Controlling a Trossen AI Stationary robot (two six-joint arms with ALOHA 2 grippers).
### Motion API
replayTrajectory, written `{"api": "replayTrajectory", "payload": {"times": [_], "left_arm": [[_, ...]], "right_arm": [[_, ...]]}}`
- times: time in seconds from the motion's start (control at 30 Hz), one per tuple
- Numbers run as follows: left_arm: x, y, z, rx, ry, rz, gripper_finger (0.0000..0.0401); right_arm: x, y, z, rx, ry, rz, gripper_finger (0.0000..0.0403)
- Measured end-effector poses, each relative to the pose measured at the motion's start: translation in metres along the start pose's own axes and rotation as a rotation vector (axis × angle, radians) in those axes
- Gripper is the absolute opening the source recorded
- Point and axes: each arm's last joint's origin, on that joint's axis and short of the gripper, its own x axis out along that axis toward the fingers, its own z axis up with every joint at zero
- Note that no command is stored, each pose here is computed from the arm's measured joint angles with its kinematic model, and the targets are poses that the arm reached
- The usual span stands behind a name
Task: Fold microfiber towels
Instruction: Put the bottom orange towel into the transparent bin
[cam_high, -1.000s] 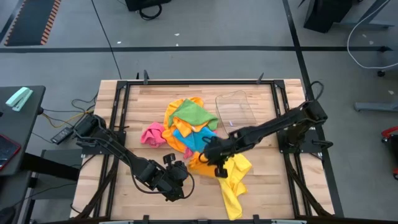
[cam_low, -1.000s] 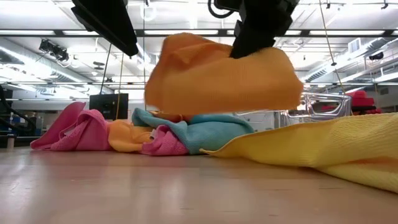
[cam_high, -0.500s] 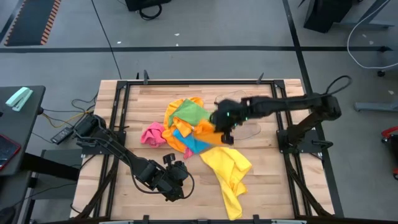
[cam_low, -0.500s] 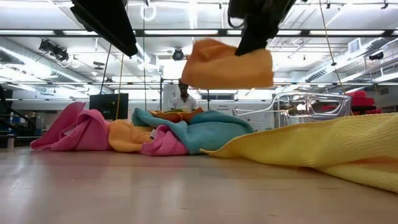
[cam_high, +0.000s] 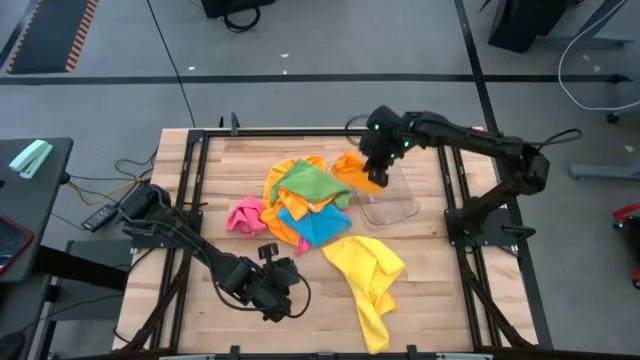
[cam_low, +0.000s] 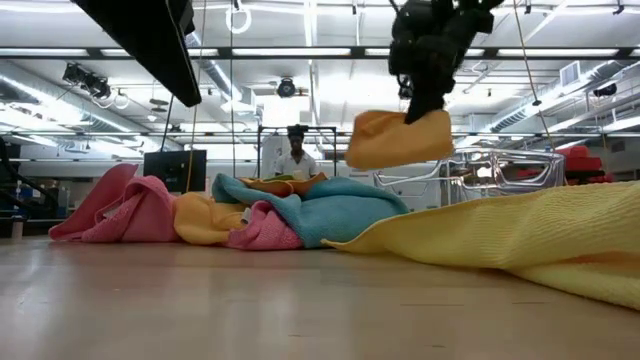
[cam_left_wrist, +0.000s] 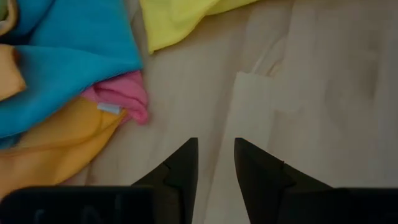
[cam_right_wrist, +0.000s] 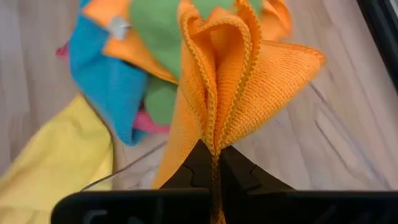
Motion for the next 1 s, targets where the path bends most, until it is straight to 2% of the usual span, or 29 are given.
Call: {"api": "replayTrajectory", "payload": {"times": [0.13,0.23,0.53,0.8,1.0], "left_arm": [[0.002,0.007,0.002,0.0,0.019,0.027,0.011],[0.004,0.012,0.006,0.024,0.008,0.05,0.011],[0.004,0.029,0.011,0.089,0.018,0.142,0.0109],[-0.002,0.044,0.015,0.061,-0.024,0.254,0.0109],[0.004,0.054,0.024,0.06,-0.043,0.291,0.0091]], "right_arm": [[0.0,-0.015,-0.009,0.18,0.042,-0.016,0.0011],[0.003,-0.017,-0.014,0.264,0.055,-0.022,0.0011],[0.014,-0.015,-0.029,0.386,0.115,-0.005,0.0011],[-0.007,0.002,-0.052,0.468,0.017,0.009,0.0011],[-0.002,0.003,-0.072,0.559,-0.004,0.01,0.0011]]}}
